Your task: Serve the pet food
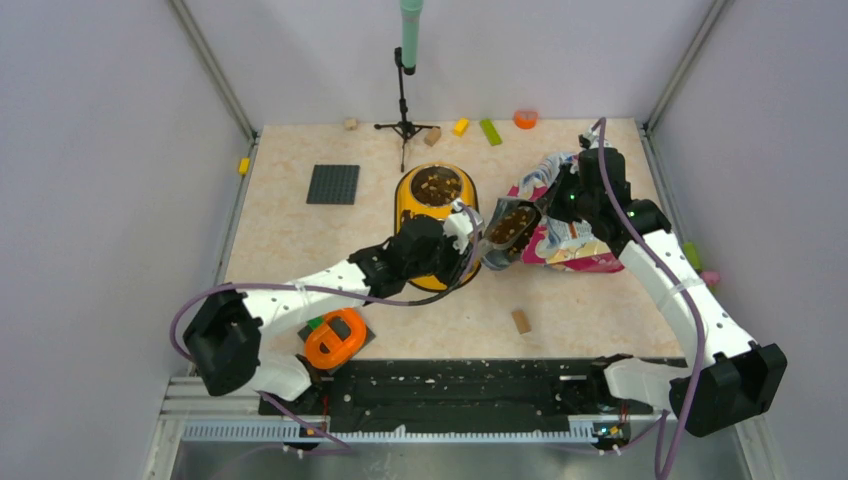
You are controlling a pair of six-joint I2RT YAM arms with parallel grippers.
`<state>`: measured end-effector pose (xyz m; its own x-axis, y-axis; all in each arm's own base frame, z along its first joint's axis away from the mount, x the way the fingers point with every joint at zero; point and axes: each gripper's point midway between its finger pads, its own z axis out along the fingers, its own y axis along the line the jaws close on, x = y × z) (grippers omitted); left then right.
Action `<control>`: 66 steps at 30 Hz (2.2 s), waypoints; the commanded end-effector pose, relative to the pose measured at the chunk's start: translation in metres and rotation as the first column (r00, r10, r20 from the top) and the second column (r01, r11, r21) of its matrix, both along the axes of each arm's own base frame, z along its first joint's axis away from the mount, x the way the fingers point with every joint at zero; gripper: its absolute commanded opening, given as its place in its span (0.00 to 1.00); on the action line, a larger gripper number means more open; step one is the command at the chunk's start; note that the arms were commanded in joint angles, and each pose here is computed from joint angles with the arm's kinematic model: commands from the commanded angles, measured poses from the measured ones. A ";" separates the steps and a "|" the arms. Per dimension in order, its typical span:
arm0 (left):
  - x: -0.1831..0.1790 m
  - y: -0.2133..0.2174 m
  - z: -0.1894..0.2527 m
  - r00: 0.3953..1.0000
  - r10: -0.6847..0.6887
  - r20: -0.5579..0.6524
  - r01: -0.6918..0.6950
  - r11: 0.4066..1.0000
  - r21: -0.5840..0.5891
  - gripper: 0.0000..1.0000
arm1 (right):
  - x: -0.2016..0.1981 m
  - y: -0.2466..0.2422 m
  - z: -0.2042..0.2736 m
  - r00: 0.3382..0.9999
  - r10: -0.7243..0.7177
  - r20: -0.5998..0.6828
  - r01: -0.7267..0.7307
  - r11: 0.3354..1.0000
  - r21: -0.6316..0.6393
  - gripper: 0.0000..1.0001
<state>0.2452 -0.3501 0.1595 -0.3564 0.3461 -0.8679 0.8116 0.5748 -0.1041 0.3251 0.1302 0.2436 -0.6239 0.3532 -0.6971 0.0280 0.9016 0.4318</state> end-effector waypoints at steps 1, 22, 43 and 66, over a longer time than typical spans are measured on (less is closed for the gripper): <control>-0.014 0.016 0.013 0.999 -0.023 0.038 0.023 1.000 -0.002 0.00 | 0.008 0.008 0.054 0.988 -0.001 0.158 -0.014 0.996 0.092 0.00; -0.046 0.112 0.002 0.949 0.299 -0.098 -0.290 0.952 0.097 0.00 | 0.028 0.027 0.055 0.983 0.047 0.176 -0.071 0.989 0.131 0.00; -0.047 0.105 0.000 0.737 0.426 -0.524 -0.278 0.899 0.340 0.00 | 0.026 0.027 0.061 0.979 0.068 0.191 -0.091 0.989 0.116 0.00; -0.026 0.099 0.039 0.211 0.271 -0.939 -0.393 0.903 0.172 0.00 | 0.008 0.016 0.059 0.982 0.036 0.183 -0.058 0.992 0.113 0.00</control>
<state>0.2170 -0.2421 0.1792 -0.9949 -0.0440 0.0909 -0.0910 0.7810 -0.6178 0.3307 0.1394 0.2446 -0.6317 0.3569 -0.6882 0.0023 0.8886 0.4587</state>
